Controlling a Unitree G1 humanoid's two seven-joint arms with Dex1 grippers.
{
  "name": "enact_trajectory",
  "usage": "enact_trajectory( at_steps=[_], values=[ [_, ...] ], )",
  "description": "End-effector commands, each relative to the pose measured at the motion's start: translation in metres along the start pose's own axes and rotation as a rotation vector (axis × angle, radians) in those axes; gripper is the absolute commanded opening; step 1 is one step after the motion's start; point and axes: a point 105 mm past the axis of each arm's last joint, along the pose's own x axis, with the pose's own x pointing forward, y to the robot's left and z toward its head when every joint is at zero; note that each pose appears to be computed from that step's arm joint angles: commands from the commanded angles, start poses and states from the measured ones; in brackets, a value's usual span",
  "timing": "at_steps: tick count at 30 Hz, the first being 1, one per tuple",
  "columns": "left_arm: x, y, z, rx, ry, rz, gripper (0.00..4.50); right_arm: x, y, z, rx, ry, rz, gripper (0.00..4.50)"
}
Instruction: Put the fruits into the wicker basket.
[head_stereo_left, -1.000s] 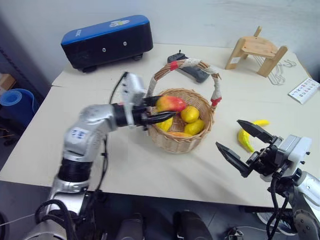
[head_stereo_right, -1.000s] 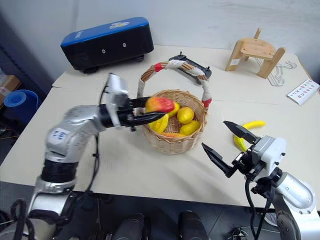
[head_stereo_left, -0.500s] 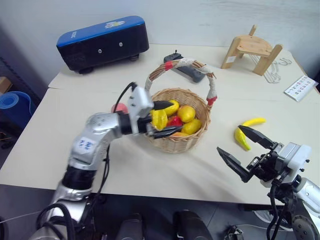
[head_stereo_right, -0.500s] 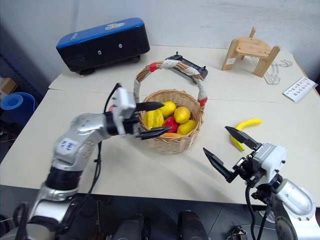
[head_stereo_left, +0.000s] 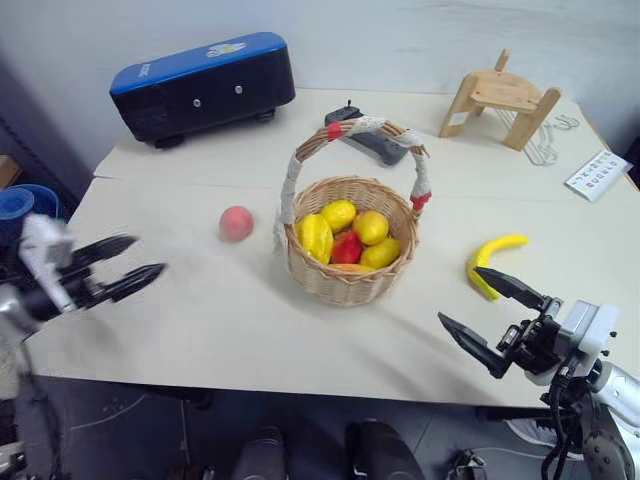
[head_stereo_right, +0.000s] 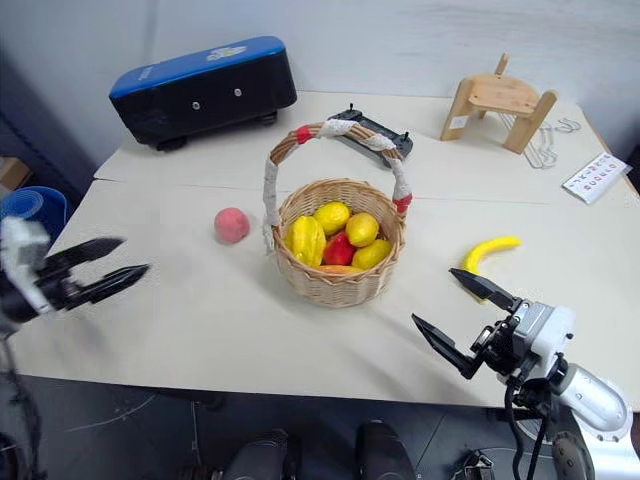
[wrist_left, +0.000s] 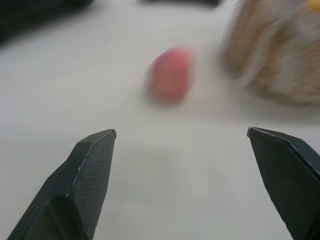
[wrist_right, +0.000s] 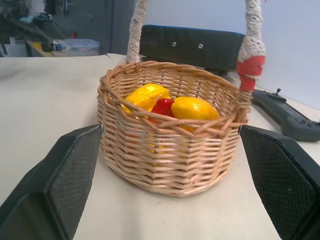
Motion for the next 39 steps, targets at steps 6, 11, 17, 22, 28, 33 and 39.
enact_trajectory(
  at_steps=[6,11,17,22,28,33,39],
  values=[
    [-0.002,0.021,0.018,-0.017,-0.090,0.143,4.38,0.000,0.001,0.005,-0.017,-0.053,0.009,4.50],
    [0.062,-0.013,0.041,0.027,-0.088,-0.076,4.38,0.004,0.002,0.010,0.009,-0.093,0.007,4.50],
    [0.132,-0.035,0.062,0.128,-0.036,-0.215,4.38,0.016,-0.001,0.023,-0.001,-0.141,0.000,4.50],
    [0.176,-0.046,0.070,0.188,-0.004,-0.239,4.38,0.020,-0.002,0.025,-0.005,-0.144,-0.010,4.50],
    [0.194,-0.061,0.054,0.208,0.069,-0.311,4.38,0.022,0.003,0.026,-0.011,-0.139,-0.031,4.50],
    [0.202,-0.064,0.044,0.219,0.122,-0.295,3.80,0.024,0.007,0.026,-0.012,-0.130,-0.026,4.50],
    [0.199,-0.070,0.047,0.265,0.114,-0.359,2.34,0.027,0.004,0.029,-0.021,-0.121,-0.008,4.50]
  ],
)
